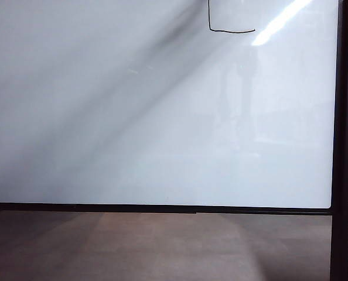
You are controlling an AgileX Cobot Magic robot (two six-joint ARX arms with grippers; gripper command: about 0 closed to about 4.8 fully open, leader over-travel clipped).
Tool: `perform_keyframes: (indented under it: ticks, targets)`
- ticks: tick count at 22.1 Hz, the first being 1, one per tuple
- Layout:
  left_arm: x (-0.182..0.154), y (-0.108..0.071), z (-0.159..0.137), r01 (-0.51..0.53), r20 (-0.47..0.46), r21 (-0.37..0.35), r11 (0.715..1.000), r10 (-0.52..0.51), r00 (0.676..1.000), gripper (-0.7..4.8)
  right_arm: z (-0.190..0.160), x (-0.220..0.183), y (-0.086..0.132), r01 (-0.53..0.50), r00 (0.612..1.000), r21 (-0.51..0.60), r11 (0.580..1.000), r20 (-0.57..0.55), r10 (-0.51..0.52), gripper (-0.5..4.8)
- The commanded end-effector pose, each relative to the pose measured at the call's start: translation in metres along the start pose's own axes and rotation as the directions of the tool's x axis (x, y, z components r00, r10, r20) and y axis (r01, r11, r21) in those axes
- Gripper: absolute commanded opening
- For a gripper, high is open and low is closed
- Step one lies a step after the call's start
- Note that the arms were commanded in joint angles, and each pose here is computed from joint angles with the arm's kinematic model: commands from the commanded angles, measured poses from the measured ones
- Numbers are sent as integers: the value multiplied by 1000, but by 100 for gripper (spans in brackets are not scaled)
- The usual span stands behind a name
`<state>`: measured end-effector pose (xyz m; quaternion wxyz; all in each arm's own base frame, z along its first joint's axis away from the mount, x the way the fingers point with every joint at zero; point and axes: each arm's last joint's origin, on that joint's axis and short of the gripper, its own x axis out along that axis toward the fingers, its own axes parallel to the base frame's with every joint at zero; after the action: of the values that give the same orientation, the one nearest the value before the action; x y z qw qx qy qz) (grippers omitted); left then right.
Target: Reach to the right to find the marker pen, pick it up, and write the number 8 on the whiteboard.
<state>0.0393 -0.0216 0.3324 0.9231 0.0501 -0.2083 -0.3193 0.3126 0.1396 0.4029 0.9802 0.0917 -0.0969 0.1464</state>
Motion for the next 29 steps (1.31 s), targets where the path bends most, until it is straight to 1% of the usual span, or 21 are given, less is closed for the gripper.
perform_keyframes:
  ticks: [1, 8, 13, 22, 29]
  targets:
    - [0, 0, 2, -1, 13, 7, 1000, 1, 1000, -5, 6, -1, -8, 39, 999, 1, 999, 11, -39, -5]
    - [0, 0, 2, -1, 10, 5, 1000, 0, 1000, -5, 19, -8, -28, 98, 995, -8, 995, 27, -98, -5]
    - [0, 0, 1, 0, 7, 4, 1000, 0, 1000, -5, 22, -13, -39, 131, 991, -20, 991, -1, -131, -5]
    - [0, 0, 1, -1, 6, 3, 1000, 1, 1000, -5, 10, -16, -43, 137, 990, -21, 990, -29, -137, -5]
    - [0, 0, 1, -1, 6, 3, 1000, 1, 1000, -5, -5, -18, -45, 142, 987, -14, 990, -70, -143, -5]
